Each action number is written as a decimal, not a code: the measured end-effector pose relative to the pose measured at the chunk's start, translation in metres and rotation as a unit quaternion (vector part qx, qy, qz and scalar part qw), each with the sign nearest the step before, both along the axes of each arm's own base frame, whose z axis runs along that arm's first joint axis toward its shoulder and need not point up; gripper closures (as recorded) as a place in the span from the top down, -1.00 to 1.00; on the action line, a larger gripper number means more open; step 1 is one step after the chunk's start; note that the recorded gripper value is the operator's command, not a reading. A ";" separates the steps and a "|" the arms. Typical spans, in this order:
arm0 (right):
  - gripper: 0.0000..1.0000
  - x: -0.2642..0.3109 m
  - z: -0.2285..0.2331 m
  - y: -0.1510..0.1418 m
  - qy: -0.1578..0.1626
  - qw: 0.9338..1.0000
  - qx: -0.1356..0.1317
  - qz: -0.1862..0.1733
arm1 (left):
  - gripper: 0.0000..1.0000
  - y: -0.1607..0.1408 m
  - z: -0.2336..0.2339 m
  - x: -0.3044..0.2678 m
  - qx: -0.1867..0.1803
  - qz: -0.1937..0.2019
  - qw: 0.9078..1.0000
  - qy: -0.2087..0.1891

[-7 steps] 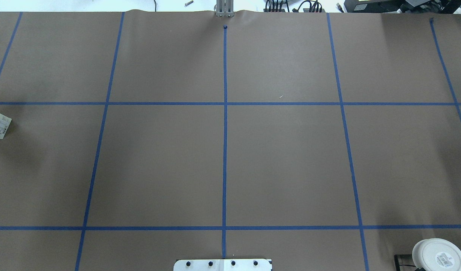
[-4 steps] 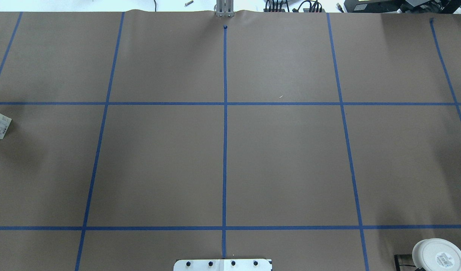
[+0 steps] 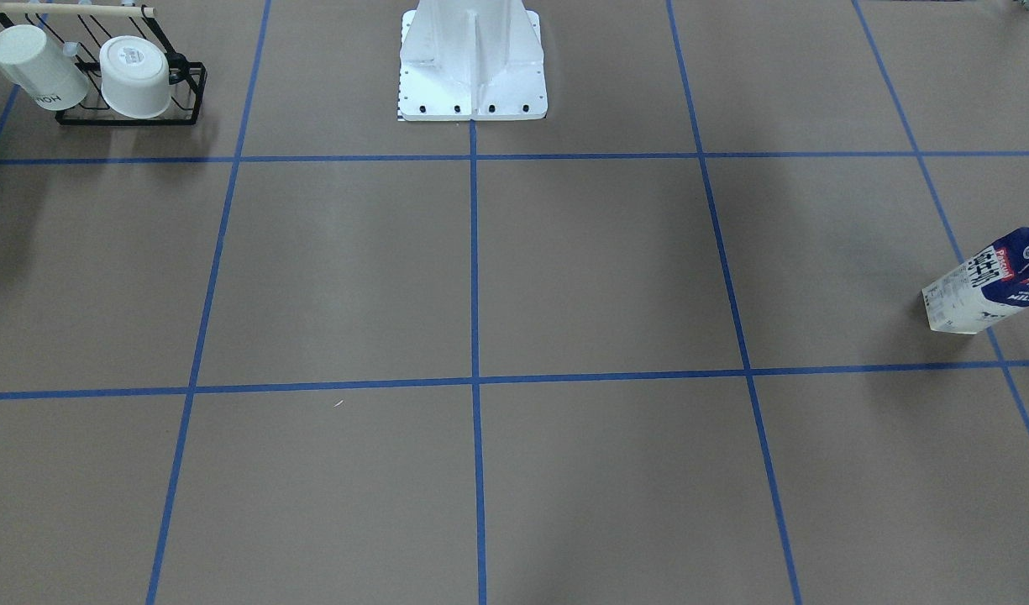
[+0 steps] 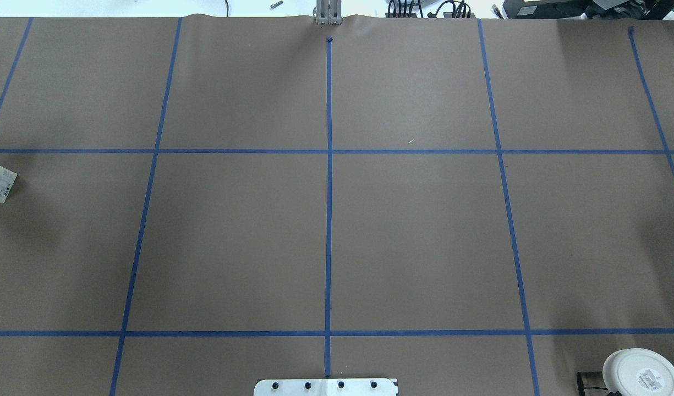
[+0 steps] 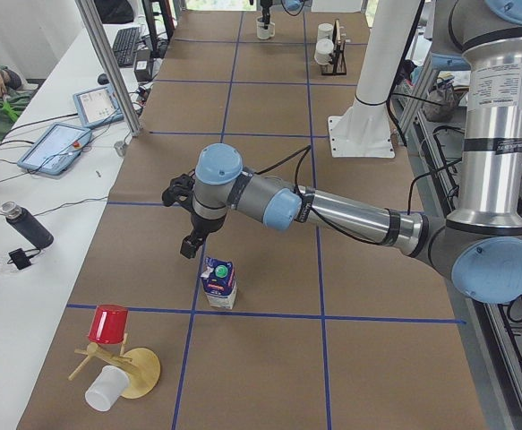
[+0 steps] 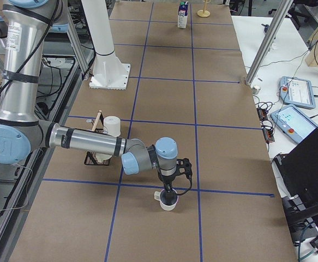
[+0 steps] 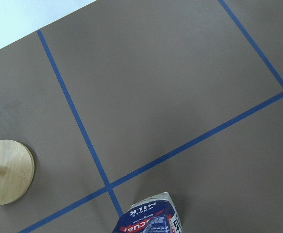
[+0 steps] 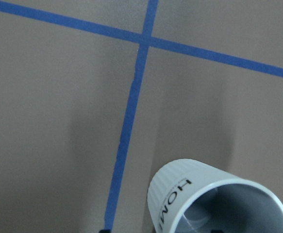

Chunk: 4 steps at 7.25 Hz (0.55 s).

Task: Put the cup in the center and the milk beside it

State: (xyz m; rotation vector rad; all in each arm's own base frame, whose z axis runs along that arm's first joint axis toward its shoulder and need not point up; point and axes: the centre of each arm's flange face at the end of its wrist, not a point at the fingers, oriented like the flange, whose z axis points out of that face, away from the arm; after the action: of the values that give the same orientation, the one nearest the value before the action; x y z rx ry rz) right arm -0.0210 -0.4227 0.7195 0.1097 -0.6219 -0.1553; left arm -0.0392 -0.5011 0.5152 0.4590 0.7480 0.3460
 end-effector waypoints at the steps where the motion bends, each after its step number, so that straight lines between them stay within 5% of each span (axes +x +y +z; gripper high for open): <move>1: -1.00 0.000 0.003 0.002 0.006 1.000 0.000 -0.002 | 0.98 0.000 0.001 0.000 -0.001 0.000 1.000 0.000; 4: -1.00 -0.001 -0.006 -0.001 0.009 1.000 0.014 -0.008 | 0.98 0.000 0.003 0.000 -0.003 0.000 1.000 0.000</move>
State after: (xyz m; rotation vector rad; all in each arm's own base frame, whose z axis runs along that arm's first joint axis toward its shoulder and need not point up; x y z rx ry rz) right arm -0.0223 -0.4240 0.7133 0.1309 -0.6020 -0.1809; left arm -0.0393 -0.5009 0.5181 0.4535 0.7485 0.3436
